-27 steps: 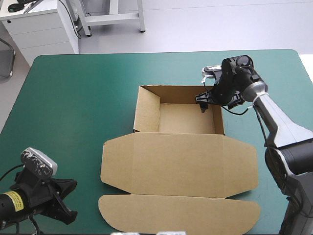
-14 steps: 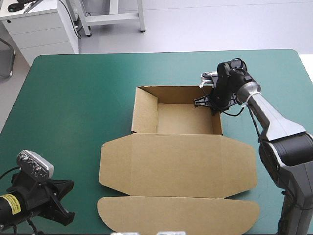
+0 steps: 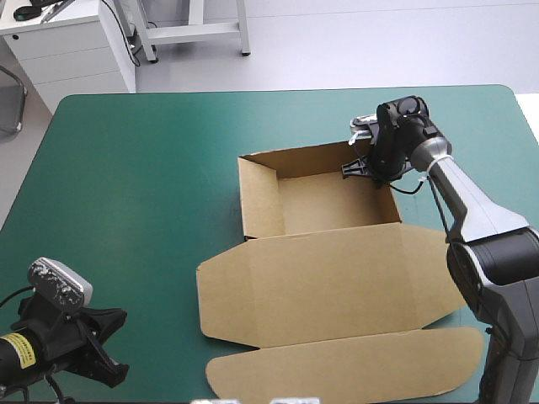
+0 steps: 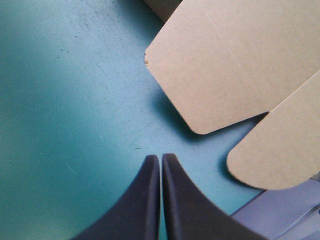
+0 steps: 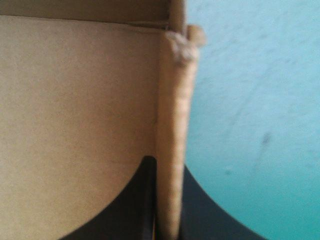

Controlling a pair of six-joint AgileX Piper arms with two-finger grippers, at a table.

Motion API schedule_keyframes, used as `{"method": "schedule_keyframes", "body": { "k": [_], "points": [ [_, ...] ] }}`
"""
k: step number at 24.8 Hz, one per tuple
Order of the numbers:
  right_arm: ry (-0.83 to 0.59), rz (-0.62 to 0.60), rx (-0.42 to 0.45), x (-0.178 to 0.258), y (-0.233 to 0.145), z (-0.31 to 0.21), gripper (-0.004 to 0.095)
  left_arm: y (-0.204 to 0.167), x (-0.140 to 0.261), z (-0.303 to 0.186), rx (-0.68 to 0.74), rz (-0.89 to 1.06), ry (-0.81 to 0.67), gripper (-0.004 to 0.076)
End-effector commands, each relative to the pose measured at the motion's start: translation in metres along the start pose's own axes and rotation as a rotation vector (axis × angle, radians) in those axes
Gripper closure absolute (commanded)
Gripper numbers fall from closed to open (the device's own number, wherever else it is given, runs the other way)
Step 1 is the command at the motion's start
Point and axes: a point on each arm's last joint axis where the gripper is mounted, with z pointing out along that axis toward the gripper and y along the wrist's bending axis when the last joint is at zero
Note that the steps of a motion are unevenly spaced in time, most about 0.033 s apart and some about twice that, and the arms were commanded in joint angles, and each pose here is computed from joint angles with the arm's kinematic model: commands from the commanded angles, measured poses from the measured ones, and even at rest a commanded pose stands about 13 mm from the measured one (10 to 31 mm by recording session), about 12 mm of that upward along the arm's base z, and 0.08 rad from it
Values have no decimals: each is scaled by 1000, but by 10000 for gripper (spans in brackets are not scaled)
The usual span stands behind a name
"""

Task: Fold the box

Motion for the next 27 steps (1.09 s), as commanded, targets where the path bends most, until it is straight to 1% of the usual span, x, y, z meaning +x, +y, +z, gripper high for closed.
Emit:
{"method": "schedule_keyframes", "body": {
  "k": [1, 4, 7, 9, 13, 17, 18, 21, 22, 24, 25, 26, 27],
  "points": [
    [-146, 22, 118, -9, -39, -48, 928, -1, -6, -4, 3, -6, -39, 731],
    [-200, 82, 139, -13, -66, -65, 928, -1, -5, -4, 4, -6, -28, 731],
    [-269, 160, 177, -15, -102, -83, 928, -1, -5, -4, 6, -7, -25, 731],
    [-302, 218, 222, -12, -131, -91, 928, -1, -5, -4, 7, -8, -27, 731],
    [-308, 334, 316, 5, -189, -98, 928, -1, -7, -4, 9, -8, -42, 731],
    [-287, 447, 370, 28, -237, -100, 928, -1, -8, -4, 8, -8, -58, 731],
    [-273, 497, 388, 40, -257, -101, 928, -1, -9, -4, 8, -8, -69, 731],
    [-262, 580, 382, 58, -282, -103, 928, -1, -10, -4, 10, -9, -78, 731],
    [-266, 616, 352, 65, -291, -103, 928, -2, -10, -4, 22, -14, -79, 731],
    [-278, 611, 315, 72, -301, -101, 923, -4, -10, -4, 40, -20, -80, 731],
    [-271, 604, 299, 75, -305, -100, 890, -5, -10, -5, 50, -24, -82, 731],
    [-264, 592, 302, 77, -307, -100, 835, -5, -10, -5, 51, -25, -83, 731],
    [-257, 578, 311, 78, -309, -99, 715, -5, -10, -5, 53, -25, -83, 731]
  ]
}}
